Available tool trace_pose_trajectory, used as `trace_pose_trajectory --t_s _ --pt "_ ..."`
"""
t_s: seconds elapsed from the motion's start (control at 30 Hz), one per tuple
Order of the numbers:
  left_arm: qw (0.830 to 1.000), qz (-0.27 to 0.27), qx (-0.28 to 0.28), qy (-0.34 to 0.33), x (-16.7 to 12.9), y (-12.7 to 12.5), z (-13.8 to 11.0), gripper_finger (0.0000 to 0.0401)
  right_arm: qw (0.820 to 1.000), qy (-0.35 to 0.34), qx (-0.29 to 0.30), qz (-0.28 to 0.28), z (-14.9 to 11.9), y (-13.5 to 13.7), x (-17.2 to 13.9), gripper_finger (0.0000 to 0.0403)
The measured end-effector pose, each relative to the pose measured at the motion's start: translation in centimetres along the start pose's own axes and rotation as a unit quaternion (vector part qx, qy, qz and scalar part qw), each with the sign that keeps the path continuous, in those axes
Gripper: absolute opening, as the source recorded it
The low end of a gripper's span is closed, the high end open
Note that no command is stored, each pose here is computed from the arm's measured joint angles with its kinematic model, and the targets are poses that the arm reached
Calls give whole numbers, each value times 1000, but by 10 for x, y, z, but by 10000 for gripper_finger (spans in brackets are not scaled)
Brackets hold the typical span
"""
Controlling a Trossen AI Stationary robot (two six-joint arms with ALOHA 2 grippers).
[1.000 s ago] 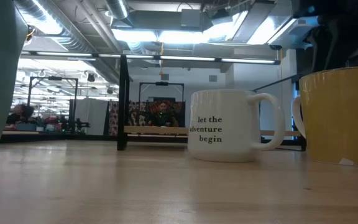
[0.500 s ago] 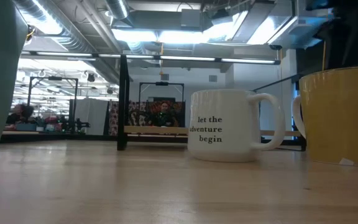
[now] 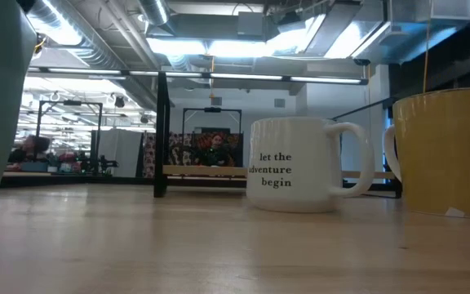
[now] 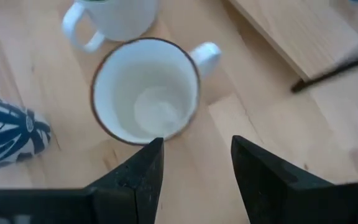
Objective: Place coffee mugs
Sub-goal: Put the yellow mug on the shelf
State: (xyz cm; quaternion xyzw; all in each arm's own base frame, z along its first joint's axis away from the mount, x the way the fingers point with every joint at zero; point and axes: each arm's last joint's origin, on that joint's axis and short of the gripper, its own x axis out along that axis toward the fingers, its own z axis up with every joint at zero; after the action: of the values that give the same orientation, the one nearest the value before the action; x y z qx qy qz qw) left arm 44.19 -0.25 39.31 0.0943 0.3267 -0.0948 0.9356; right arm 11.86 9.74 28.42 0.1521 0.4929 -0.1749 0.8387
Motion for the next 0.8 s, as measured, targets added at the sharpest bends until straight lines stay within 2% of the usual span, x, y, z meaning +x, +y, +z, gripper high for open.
trace_pose_trajectory --t_s 0.2,0.47,0.7,0.8 --pt "999 36 -15 2 47 3 -6 181 1000 6 16 -6 -7 -4 -5 175" --pt "995 43 -81 39 98 6 -28 181 1000 6 26 -3 -8 -4 -6 175" --pt "994 15 -110 23 118 -3 -30 181 1000 9 25 -3 -8 -4 -5 175" --pt "994 32 -106 10 123 -9 -27 181 1000 9 25 -3 -8 -4 -5 175"
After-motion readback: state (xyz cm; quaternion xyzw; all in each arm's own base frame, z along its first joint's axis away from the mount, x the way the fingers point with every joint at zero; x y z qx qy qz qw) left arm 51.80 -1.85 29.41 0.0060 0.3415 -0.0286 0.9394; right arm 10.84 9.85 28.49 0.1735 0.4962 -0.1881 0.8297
